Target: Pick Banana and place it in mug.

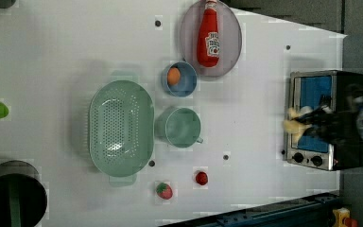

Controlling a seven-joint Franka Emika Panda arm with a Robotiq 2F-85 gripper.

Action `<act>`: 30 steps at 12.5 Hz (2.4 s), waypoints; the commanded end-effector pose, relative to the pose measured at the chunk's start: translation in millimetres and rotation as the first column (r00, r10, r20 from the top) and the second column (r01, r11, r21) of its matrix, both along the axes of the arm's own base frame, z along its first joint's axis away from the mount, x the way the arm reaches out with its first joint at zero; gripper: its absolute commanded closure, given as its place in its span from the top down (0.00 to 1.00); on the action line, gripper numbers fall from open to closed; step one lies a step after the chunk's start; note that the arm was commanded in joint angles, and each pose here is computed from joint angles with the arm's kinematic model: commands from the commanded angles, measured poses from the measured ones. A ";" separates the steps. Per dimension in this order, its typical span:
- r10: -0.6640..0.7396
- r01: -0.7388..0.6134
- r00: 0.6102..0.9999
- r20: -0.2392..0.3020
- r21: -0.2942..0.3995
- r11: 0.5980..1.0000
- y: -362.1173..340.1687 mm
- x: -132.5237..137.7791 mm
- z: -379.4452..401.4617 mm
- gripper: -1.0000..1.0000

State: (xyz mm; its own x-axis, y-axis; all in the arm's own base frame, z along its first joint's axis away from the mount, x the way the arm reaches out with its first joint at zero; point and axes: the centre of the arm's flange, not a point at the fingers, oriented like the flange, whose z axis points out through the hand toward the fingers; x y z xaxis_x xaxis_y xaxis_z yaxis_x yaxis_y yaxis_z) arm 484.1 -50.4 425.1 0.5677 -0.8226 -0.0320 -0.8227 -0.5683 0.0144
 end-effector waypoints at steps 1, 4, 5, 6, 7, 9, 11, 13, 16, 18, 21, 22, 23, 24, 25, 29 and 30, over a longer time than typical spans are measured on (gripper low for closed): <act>0.052 -0.052 0.999 0.006 0.001 0.999 35.5 -8.1 28.7 0.27; 0.049 -0.048 0.999 0.019 -0.026 0.998 92.6 -16.0 46.3 0.27; 0.057 -0.057 0.998 0.012 -0.036 0.998 115.4 -18.6 44.2 0.27; 0.059 -0.059 0.998 0.008 -0.034 0.998 139.0 -21.1 40.8 0.27; 0.061 -0.061 0.998 -0.001 -0.025 0.998 161.8 -24.5 36.4 0.27; 0.057 -0.057 0.998 -0.002 0.000 0.998 207.4 -31.2 26.7 0.27; 0.023 -0.023 1.000 0.002 0.013 1.000 244.2 -35.2 11.1 0.27; -0.037 0.037 0.999 -0.002 0.018 0.999 274.1 -37.5 -13.7 0.27; -0.136 0.137 0.990 -0.037 0.032 0.990 305.2 -36.5 -61.8 0.27; -0.155 0.155 0.986 -0.059 0.007 0.988 308.3 -32.0 -94.6 0.27; -0.143 0.144 0.989 -0.032 0.011 0.990 311.5 -23.0 -128.9 0.27; -0.163 0.164 0.986 -0.042 0.018 0.986 311.2 -23.7 -142.7 0.27; -0.178 0.179 0.983 -0.051 0.018 0.984 309.5 -25.0 -155.3 0.27; -0.172 0.173 0.984 -0.039 0.026 0.985 309.9 -25.0 -162.4 0.30; -0.173 0.174 0.984 -0.029 0.033 0.984 309.6 -24.9 -166.4 0.39; -0.178 0.178 0.984 -0.010 0.036 0.983 306.9 -24.0 -159.9 0.85; -0.181 0.181 0.983 -0.006 0.034 0.983 304.8 -23.6 -157.4 0.96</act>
